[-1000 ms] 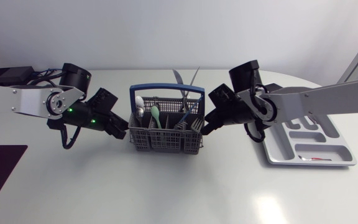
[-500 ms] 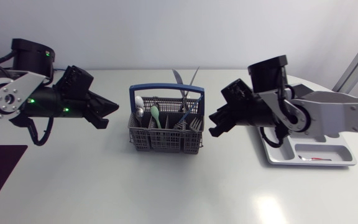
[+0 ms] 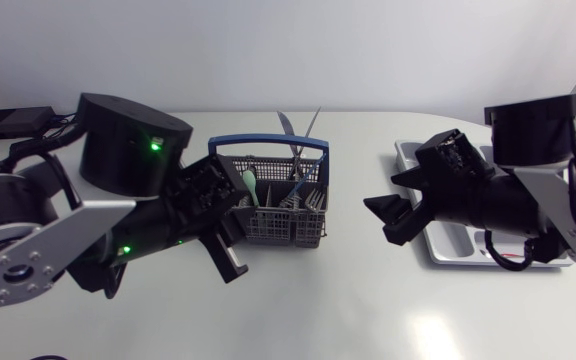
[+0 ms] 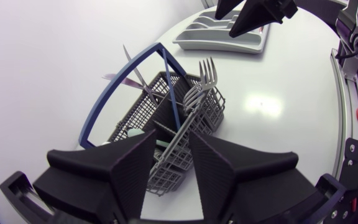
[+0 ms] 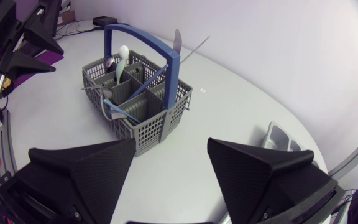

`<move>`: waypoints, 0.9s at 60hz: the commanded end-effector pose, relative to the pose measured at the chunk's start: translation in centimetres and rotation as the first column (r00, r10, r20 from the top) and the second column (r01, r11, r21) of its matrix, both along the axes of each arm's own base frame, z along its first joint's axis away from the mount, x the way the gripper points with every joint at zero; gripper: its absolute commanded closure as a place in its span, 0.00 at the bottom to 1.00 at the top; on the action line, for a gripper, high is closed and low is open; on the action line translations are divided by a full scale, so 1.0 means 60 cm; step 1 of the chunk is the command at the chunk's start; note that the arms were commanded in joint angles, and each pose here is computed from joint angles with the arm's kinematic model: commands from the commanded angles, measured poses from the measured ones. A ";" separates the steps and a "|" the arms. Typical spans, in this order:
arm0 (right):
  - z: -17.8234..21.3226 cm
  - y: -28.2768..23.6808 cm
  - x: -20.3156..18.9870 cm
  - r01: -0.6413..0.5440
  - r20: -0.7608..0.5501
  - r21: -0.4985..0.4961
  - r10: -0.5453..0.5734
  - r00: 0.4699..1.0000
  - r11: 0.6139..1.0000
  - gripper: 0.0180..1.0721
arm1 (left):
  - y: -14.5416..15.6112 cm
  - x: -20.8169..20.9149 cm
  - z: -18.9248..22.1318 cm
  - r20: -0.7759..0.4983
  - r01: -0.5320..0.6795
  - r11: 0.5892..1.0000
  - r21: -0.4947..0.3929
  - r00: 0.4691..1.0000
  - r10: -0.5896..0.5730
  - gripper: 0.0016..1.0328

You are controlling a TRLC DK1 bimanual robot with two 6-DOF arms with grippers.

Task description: Unload the cutlery basket into the drawer organizer.

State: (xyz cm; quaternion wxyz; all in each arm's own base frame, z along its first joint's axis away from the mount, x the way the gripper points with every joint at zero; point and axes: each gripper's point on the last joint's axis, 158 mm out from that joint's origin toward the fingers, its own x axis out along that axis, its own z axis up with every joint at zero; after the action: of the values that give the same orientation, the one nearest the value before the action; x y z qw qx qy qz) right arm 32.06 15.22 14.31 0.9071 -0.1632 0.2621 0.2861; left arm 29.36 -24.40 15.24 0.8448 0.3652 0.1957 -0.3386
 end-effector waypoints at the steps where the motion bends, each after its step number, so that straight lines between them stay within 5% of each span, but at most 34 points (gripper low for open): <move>1: -0.023 -0.011 -0.021 -0.005 -0.031 -0.014 0.004 1.000 1.000 0.18 | -0.016 -0.003 -0.028 0.011 0.021 0.998 0.066 1.000 -0.021 0.56; 17: -0.029 -0.021 -0.034 -0.008 -0.039 0.006 0.008 0.999 1.000 0.18 | -0.071 0.002 -0.061 0.070 0.049 0.990 0.131 0.996 -0.059 0.55; 54: -0.054 -0.013 -0.045 -0.027 -0.059 0.011 0.028 0.998 1.000 0.18 | -0.094 0.055 -0.074 0.226 -0.011 0.991 0.137 0.974 -0.021 0.56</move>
State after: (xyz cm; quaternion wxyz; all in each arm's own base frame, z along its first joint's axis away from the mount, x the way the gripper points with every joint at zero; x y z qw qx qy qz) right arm 29.62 14.22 11.84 0.8997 -0.1485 0.2825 0.2977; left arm 32.67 -30.06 12.02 0.8440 0.4378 0.1220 -0.2848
